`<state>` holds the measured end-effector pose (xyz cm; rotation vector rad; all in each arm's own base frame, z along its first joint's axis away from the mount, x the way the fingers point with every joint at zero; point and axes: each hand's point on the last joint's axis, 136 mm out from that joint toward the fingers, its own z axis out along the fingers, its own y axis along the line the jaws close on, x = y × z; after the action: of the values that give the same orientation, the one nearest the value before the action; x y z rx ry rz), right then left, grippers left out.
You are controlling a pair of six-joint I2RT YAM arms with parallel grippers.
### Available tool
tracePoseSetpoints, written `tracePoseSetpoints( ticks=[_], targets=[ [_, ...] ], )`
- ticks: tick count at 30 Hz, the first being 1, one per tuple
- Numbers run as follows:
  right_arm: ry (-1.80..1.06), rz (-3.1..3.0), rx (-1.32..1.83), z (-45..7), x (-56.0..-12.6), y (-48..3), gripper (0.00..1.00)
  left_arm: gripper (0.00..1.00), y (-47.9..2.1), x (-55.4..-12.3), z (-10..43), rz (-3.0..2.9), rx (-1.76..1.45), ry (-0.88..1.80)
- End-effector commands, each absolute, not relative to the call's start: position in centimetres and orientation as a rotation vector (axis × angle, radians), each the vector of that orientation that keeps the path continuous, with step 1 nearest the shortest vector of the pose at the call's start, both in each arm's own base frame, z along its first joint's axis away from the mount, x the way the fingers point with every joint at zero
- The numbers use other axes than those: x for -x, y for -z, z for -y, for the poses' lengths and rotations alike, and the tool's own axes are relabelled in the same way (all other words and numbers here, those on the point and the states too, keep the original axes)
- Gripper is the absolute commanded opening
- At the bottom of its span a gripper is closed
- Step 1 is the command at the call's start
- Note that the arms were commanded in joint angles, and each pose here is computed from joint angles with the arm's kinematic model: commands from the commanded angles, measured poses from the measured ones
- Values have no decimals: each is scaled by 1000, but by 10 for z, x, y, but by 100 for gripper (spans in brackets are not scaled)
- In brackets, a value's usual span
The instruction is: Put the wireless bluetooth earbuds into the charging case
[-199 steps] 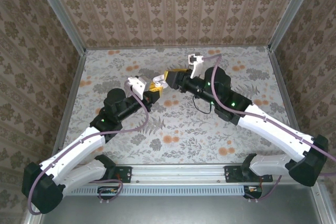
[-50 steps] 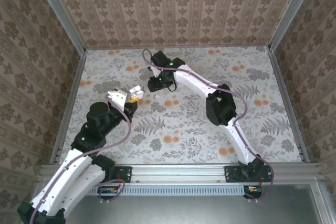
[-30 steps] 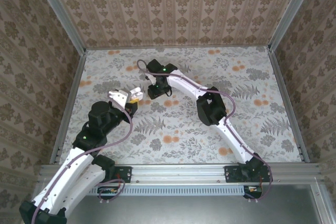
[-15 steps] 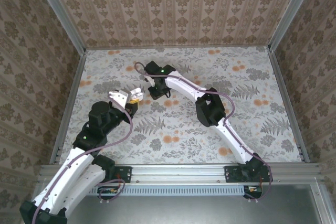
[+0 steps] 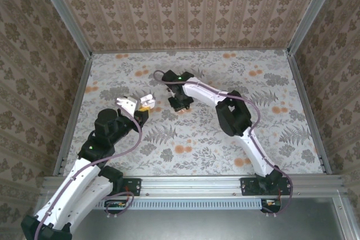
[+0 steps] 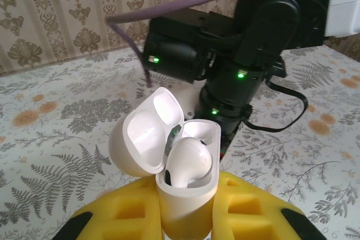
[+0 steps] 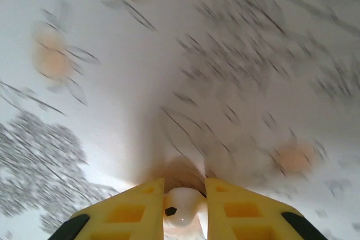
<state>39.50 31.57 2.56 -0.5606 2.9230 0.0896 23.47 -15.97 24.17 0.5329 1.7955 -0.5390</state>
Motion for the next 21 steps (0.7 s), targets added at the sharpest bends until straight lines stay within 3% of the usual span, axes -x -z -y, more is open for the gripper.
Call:
tracePoseSetpoints(
  ticks=[1, 7, 21],
  targets=[
    [-197, -2911, 259, -292, -397, -52, 21, 0, -253, -233, 167, -1746, -519, 618],
    [-445, -2795, -10, -268, -392, -80, 21, 0, -253, -231, 185, -1708, -554, 738],
    [-655, -2290, -50, -248, -375, -231, 22, 0, -265, -242, 236, -1638, -671, 817]
  ],
)
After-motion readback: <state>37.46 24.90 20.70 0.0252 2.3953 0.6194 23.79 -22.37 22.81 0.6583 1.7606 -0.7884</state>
